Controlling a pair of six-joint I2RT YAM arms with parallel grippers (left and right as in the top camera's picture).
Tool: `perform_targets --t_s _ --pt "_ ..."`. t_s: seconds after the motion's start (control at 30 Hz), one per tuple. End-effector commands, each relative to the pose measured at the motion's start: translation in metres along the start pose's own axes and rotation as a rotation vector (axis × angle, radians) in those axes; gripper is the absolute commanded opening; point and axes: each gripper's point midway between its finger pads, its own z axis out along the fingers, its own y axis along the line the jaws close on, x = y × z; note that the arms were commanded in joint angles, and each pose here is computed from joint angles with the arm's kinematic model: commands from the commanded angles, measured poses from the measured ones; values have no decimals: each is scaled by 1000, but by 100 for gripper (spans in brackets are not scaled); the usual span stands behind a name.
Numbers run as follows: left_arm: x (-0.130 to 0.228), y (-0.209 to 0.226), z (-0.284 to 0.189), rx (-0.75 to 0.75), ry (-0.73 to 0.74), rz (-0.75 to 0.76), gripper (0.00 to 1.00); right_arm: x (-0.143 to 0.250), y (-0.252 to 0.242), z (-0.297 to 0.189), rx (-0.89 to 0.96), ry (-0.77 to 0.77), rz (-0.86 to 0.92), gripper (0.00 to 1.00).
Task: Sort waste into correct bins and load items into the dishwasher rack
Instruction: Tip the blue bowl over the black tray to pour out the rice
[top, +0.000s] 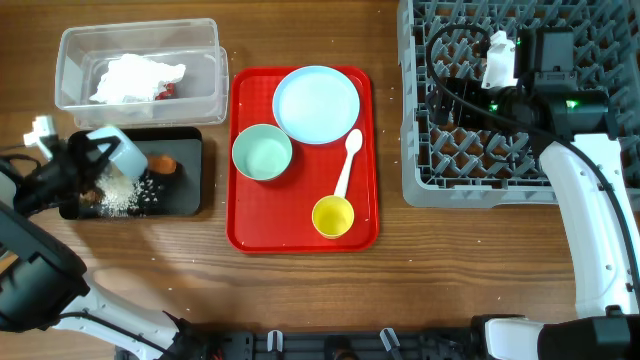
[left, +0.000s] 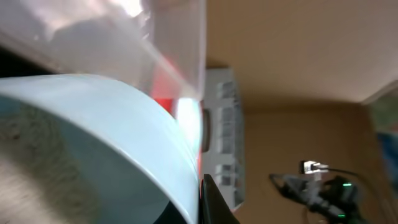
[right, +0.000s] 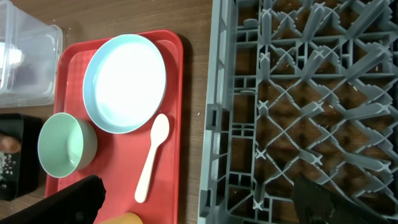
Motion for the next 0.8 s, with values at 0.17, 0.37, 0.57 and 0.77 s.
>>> perform_targets --t_s 0.17,0.37,0.57,0.77 --pt "-19 -31 -21 232 -120 -148 4 -4 0 -1 3 -5 3 100" --pt "-19 -31 -21 238 -109 -241 4 -4 0 -1 3 -5 3 100" --pt "-19 -32 -21 238 -109 -244 4 -5 -2 -1 18 -8 3 100" --pt "-18 -32 -21 239 -107 -263 4 -5 -2 -1 17 -7 4 100"
